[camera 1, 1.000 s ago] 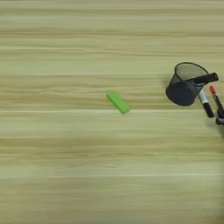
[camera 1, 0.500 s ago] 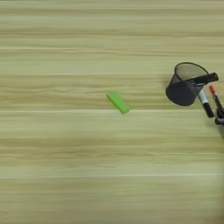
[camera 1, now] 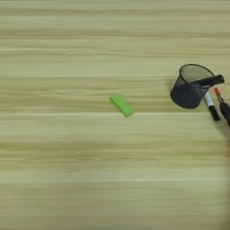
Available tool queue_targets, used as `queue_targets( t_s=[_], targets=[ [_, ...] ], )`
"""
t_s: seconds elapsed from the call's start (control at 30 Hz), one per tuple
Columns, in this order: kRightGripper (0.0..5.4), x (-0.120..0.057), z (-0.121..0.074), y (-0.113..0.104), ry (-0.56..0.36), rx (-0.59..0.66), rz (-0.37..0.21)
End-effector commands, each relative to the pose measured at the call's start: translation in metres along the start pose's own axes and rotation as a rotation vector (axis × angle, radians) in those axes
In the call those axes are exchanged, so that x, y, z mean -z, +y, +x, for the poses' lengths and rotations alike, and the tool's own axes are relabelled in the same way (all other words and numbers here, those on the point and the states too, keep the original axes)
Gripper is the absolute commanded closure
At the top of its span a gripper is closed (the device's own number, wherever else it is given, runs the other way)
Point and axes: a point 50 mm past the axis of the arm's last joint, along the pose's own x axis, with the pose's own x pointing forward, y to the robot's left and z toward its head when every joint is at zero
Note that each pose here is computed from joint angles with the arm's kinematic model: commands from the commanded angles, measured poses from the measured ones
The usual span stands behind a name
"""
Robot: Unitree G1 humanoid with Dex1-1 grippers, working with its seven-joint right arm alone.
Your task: Move the objects on the table
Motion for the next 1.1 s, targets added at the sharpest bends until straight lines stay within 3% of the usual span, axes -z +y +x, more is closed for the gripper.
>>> queue_targets(
  t_s=[0.03,0.17,0.33,0.4,0.73,1.1],
  targets=[
    [2.42,-0.044,0.001,-0.008,-0.176,0.061,-0.037],
    [1.95,-0.052,-0.002,-0.008,-0.23,0.12,-0.026],
    [1.39,-0.052,-0.004,-0.005,-0.282,0.208,0.041],
    [1.2,-0.05,-0.005,0.001,-0.299,0.235,0.03],
    [0.17,-0.035,-0.004,0.028,-0.282,0.224,0.05],
    [0.02,-0.025,-0.019,0.044,-0.278,0.196,0.023]
  ],
)
